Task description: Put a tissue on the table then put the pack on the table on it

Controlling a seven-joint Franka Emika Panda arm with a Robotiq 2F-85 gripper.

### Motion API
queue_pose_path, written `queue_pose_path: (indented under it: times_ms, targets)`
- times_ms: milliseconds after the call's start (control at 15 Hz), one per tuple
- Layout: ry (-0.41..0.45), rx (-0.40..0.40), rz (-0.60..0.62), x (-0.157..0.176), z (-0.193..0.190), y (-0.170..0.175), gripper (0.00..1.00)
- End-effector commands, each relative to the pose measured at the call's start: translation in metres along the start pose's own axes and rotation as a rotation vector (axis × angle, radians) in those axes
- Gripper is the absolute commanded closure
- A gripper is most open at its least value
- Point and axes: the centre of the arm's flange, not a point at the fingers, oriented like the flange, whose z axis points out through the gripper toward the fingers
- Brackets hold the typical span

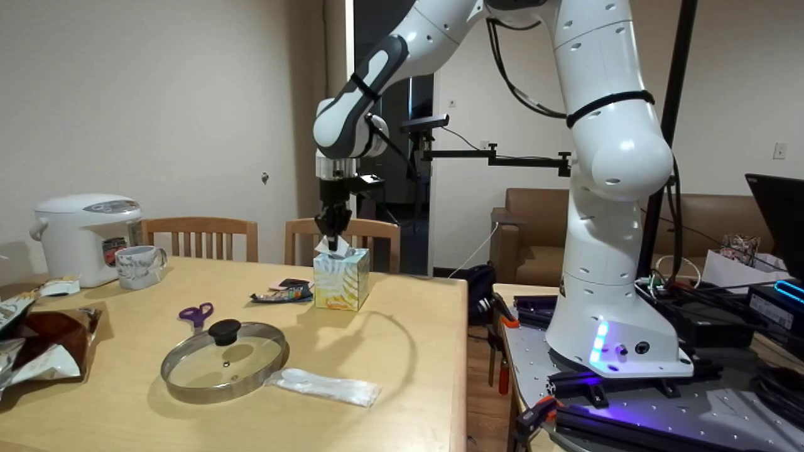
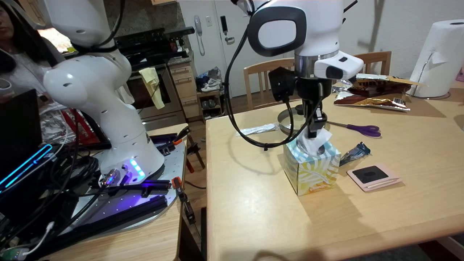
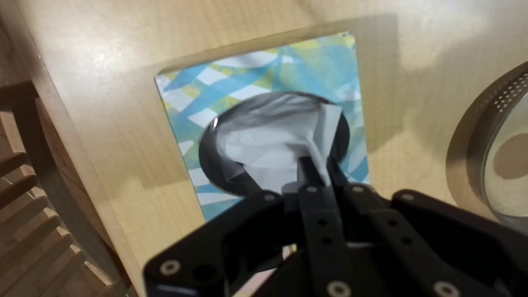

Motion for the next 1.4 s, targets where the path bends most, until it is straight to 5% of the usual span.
queue_pose_path:
  times_ms: [0,1333]
  targets:
    - [0.013,0.016,0.019,-0.008,-0.011,-0.005,1.00]
    - [0.219,0.022,0.016,-0.028,-0.135,-0.025,1.00]
